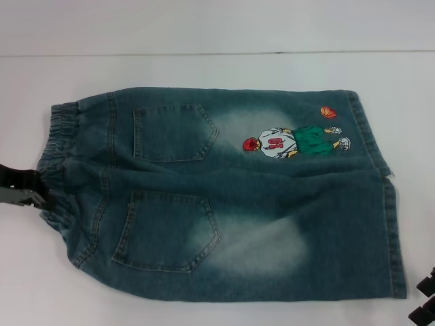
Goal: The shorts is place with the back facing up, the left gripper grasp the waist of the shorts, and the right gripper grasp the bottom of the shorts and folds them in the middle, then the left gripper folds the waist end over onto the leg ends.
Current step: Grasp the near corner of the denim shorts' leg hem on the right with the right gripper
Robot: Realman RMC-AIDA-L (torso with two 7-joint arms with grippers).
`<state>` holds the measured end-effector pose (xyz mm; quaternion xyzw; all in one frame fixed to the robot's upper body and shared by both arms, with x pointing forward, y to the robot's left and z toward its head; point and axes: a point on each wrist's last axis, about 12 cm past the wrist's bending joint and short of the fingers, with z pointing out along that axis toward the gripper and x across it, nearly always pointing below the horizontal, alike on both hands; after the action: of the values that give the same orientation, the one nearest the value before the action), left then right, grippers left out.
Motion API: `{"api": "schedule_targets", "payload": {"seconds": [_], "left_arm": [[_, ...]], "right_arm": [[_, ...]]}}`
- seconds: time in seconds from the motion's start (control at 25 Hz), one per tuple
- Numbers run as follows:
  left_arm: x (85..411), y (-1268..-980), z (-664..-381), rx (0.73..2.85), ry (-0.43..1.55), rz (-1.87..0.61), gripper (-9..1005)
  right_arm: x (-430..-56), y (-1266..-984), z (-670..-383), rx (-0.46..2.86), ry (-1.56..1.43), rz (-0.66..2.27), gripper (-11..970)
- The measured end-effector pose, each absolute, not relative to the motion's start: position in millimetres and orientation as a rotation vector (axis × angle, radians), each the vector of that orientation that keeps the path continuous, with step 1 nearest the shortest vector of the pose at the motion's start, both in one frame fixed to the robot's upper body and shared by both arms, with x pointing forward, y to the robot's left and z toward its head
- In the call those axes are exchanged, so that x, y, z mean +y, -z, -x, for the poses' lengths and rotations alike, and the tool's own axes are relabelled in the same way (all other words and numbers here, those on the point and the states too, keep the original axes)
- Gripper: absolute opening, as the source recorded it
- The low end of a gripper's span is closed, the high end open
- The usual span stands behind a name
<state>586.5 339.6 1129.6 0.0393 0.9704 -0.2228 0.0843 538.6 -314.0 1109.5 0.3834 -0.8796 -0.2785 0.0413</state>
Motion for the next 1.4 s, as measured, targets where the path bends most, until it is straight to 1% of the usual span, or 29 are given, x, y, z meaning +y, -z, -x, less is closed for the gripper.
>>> {"api": "schedule_targets", "payload": {"seconds": [0.56,0.88,1.04,1.4], "left_arm": [[337.0,-1128.8,-587.4,2.888,0.666,-0.132,49],[336.2,-1129.0,-587.6,2.888,0.67,-0.137,49],[336.7,-1129.8,-588.3,2.883,0.669,-0.133,49],[335.6,-1130.9,-589.5,2.88,0.668,-0.138,49]], "right_arm": [[-297.7,-1105.6,-550.2,-2.706,0.847,-1.222,909],[-301.4,-1109.6,-545.9,-2.663,0.856,-1.221,907],[-304.1,-1110.2,-544.9,-2.658,0.849,-1.215,891],[-297.4,-1105.7,-546.1,-2.643,0.809,-1.237,856]]}}
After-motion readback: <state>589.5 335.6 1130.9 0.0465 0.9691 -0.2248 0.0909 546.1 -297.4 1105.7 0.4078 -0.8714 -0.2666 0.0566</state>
